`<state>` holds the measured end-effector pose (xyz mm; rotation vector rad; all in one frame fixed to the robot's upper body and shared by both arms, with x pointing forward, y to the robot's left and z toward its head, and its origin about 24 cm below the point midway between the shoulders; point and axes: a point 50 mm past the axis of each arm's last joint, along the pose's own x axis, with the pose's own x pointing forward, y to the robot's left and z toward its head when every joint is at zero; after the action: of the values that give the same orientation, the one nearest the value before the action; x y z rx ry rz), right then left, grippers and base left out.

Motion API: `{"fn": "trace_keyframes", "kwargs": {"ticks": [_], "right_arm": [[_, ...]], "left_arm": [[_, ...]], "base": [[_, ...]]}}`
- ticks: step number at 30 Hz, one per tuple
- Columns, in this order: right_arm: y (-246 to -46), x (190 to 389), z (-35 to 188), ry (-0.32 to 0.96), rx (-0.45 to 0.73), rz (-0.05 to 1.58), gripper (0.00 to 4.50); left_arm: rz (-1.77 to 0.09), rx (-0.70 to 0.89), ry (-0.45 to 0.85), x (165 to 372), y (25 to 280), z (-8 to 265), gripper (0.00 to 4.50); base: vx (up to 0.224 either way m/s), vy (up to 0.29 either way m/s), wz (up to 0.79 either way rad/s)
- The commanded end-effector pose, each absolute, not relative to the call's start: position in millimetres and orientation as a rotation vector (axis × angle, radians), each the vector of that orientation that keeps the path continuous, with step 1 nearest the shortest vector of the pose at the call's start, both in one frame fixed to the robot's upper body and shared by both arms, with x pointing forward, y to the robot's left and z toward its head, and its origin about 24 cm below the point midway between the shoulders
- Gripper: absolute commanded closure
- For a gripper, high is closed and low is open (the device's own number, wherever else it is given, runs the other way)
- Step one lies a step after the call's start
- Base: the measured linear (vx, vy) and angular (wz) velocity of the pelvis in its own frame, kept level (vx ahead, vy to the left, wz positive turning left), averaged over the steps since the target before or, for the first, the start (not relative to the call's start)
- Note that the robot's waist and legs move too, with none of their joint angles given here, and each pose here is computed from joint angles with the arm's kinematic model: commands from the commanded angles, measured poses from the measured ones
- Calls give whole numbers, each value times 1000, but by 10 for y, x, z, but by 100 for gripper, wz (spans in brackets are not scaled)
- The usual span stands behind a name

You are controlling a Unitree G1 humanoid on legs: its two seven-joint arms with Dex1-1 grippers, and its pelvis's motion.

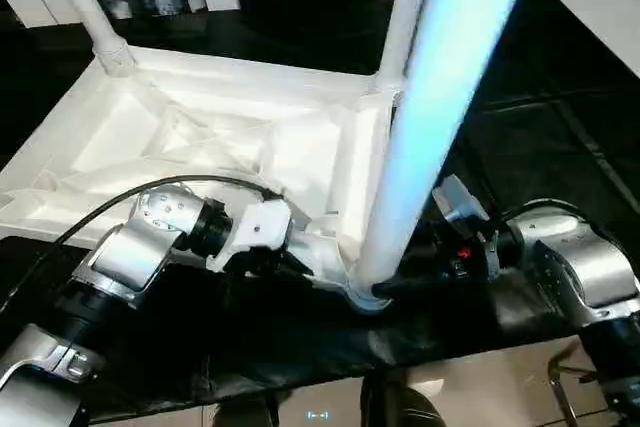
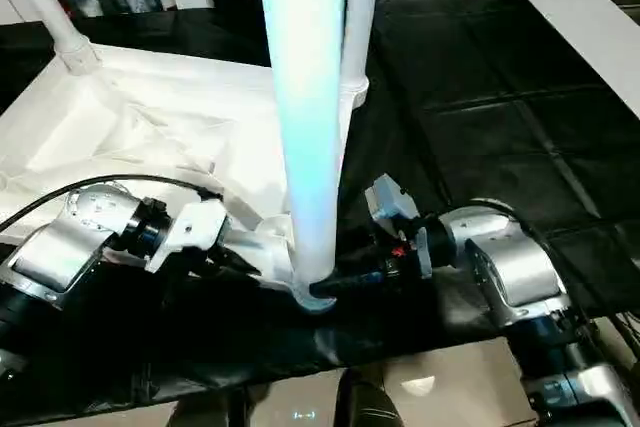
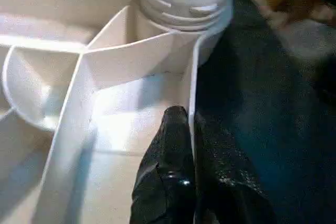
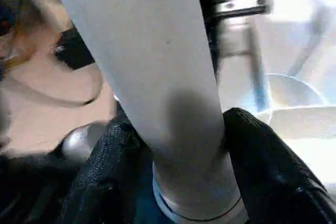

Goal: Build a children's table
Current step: Rotate leg to tighten

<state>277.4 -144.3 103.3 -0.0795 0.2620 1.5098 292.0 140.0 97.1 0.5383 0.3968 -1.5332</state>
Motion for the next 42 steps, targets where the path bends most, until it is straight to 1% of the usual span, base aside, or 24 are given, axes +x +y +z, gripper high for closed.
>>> {"fn": "trace_keyframes", "kwargs": {"ticks": [1, 3, 6, 7, 9, 10, 14, 16, 17, 18, 19, 20, 22, 23, 24, 26, 28, 30, 31, 32, 34, 36, 39, 42], "right_arm": [[-1262, 2799, 946, 270, -50, 1428, 240], [-1093, 2909, 926, 258, 19, 1237, 243], [-1018, 2933, 921, 259, 41, 1185, 245], [-923, 2957, 907, 262, 56, 1116, 246], [-850, 2976, 891, 266, 68, 1059, 246], [-763, 3025, 855, 288, 98, 922, 248], [-644, 3085, 829, 305, 128, 703, 249], [-598, 3097, 845, 301, 136, 640, 249], [-583, 3095, 855, 296, 143, 636, 214], [-572, 3096, 880, 272, 151, 624, 194], [-574, 3096, 893, 257, 154, 618, 194], [-585, 3095, 897, 250, 154, 616, 176], [-615, 3091, 899, 242, 147, 605, 156], [-645, 3088, 898, 236, 138, 601, 156], [-715, 3088, 902, 226, 140, 591, 141], [-785, 3091, 912, 214, 140, 586, 118], [-927, 3088, 944, 178, 109, 607, 103], [-1036, 3065, 998, 135, 85, 662, 93], [-1056, 3060, 1006, 131, 82, 672, 70], [-1122, 3035, 1034, 115, 66, 714, 70], [-1178, 3007, 1050, 108, 42, 757, 59], [-1282, 2939, 1073, 105, -5, 858, 28], [-1339, 2886, 1103, 101, -21, 949, 7], [-1397, 2826, 1136, 107, -37, 1064, 7]], "left_arm": [[-1463, 477, 397, 2942, 1219, 903, 450], [-1316, 392, 385, 3028, 1078, 944, 450], [-1246, 364, 379, 3076, 1016, 964, 450], [-1165, 332, 374, 3130, 944, 990, 450], [-1104, 310, 369, 3169, 892, 1006, 450], [-1021, 274, 361, 3208, 813, 1026, 450], [-878, 216, 332, 3243, 687, 1062, 450], [-834, 201, 328, 3238, 638, 1073, 450], [-826, 191, 330, 3230, 623, 1076, 450], [-812, 183, 329, 3220, 611, 1081, 450], [-811, 184, 329, 3212, 612, 1079, 450], [-811, 188, 330, 3208, 619, 1077, 450], [-810, 200, 331, 3203, 640, 1074, 450], [-811, 212, 330, 3201, 661, 1073, 450], [-822, 235, 323, 3195, 702, 1075, 450], [-839, 251, 314, 3192, 735, 1084, 450], [-882, 274, 304, 3169, 820, 1094, 450], [-923, 289, 308, 3144, 909, 1091, 450], [-932, 296, 307, 3140, 925, 1090, 450], [-965, 317, 309, 3125, 982, 1085, 450], [-983, 332, 318, 3117, 1039, 1077, 450], [-1048, 366, 318, 3090, 1148, 1078, 450], [-1123, 380, 319, 3042, 1202, 1076, 450], [-1258, 402, 326, 2942, 1268, 1060, 450]], "base": [[0, 0, 0], [0, 0, 0], [0, 0, 0], [0, 0, 0], [0, 0, 0], [0, 0, 0], [0, 0, 0], [0, 0, 0], [0, 0, 0], [0, 0, 0], [0, 0, 0], [0, 0, 0], [0, 0, 0], [0, 0, 0], [0, 0, 0], [0, 0, 0], [0, 0, 0], [0, 0, 0], [0, 0, 0], [0, 0, 0], [0, 0, 0], [0, 0, 0], [0, 0, 0], [0, 0, 0]]}}
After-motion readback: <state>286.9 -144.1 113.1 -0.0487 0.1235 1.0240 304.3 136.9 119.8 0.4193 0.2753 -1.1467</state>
